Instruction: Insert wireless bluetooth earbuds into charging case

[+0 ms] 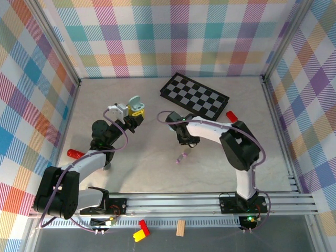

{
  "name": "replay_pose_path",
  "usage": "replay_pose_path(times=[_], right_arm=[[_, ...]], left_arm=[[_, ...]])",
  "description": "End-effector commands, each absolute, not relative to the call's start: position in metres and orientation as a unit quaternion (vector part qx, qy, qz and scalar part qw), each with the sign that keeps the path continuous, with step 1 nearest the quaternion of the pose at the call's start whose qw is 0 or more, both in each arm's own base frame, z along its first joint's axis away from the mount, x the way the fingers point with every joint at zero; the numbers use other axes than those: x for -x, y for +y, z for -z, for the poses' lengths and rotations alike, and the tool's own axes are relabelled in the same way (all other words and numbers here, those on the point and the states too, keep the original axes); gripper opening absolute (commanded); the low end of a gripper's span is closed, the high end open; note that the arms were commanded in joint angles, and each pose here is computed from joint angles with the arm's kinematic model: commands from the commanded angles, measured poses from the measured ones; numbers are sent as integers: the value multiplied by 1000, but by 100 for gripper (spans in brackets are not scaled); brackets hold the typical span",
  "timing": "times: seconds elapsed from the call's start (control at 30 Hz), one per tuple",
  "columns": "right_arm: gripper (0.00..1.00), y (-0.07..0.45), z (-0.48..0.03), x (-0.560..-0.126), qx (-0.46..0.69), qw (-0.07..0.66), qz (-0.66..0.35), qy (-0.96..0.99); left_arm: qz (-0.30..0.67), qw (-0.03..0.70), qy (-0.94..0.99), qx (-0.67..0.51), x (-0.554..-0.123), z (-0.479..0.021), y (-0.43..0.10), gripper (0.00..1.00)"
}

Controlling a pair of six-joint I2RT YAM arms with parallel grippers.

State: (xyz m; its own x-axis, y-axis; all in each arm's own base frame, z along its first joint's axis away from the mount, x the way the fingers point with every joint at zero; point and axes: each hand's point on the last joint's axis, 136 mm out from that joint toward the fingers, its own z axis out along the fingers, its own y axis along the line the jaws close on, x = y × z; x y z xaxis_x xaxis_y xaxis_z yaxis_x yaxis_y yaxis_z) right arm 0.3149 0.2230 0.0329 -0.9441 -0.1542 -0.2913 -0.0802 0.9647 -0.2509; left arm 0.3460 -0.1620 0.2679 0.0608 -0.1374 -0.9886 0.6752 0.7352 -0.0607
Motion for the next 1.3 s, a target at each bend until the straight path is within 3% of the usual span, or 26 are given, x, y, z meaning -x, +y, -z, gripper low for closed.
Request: replay_pose_path(times=[0.0,0.5,1.0,1.27], right_arm=[[39,209,-38,-311,78,150,187,968],[27,210,-27,-302,86,133,195,968],[22,208,-18,-297,90,120,200,968],[20,217,-54,-299,83,172,133,973]], left_arm=[[292,711,602,-215,-344,-277,-157,0],[297,709,601,-219,-343,-277,-157,0],[304,707,598,-223,-339,-280,-159,0],[311,701,591,-249,-334,-277,-166,0]])
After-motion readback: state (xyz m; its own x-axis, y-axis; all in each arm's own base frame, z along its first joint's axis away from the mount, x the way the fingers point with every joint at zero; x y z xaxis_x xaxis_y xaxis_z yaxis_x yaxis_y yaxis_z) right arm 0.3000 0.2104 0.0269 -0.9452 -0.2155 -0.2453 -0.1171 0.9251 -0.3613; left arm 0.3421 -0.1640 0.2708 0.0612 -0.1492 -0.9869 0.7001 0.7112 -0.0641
